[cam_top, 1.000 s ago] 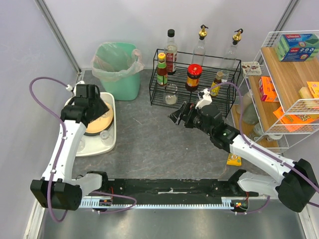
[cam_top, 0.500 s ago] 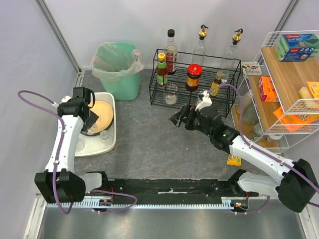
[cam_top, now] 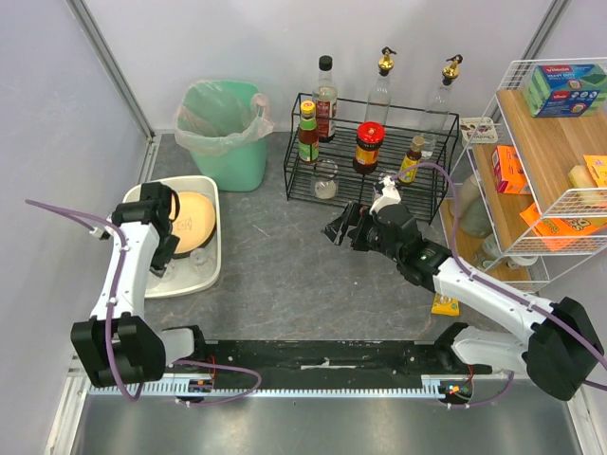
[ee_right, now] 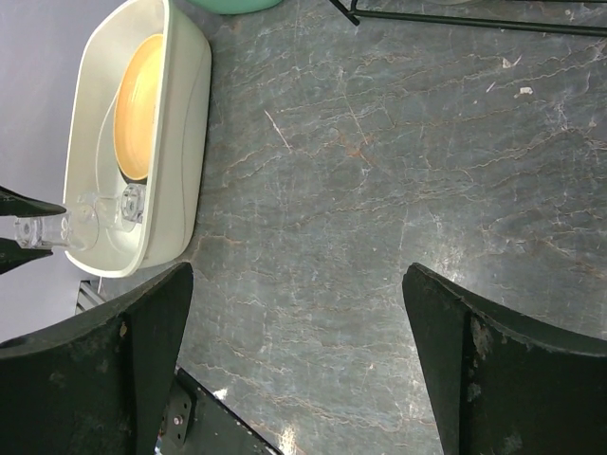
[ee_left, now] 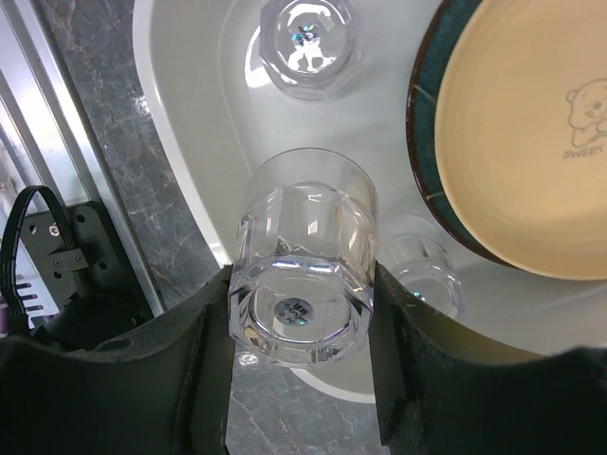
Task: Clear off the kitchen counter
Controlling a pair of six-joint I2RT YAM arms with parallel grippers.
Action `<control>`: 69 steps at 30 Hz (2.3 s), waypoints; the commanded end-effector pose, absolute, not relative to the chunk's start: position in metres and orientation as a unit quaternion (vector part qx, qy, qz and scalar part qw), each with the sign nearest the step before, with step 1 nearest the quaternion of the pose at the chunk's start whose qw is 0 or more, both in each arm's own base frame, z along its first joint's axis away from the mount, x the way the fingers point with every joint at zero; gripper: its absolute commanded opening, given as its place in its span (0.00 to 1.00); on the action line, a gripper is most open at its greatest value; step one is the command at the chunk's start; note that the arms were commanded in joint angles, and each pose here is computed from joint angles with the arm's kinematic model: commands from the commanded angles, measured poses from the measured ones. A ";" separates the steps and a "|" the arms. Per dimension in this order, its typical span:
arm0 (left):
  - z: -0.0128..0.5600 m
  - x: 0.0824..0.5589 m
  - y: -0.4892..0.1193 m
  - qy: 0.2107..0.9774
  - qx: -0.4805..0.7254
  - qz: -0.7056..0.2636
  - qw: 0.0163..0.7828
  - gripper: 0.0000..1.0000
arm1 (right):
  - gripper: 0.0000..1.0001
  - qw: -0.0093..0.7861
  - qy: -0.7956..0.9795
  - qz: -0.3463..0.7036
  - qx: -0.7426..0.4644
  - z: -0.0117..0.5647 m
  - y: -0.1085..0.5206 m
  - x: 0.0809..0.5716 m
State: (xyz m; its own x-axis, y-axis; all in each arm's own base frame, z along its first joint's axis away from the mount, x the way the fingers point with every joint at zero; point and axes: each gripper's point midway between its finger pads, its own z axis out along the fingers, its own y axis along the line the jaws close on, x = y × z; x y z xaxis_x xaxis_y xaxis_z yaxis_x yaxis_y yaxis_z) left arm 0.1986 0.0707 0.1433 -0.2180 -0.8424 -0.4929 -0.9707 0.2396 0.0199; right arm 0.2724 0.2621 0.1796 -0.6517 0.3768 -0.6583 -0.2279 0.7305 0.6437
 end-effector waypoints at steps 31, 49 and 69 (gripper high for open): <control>0.074 0.209 0.086 0.716 -0.666 0.114 0.176 0.33 | 0.98 0.415 0.835 0.362 0.012 0.175 0.268 0.272; 0.082 0.208 0.089 0.720 -0.662 0.113 0.177 0.85 | 0.98 0.418 0.830 0.367 0.015 0.179 0.267 0.270; 0.220 0.269 0.000 0.870 -0.249 -0.169 0.391 0.85 | 0.98 0.454 0.846 0.280 0.004 0.175 0.227 0.267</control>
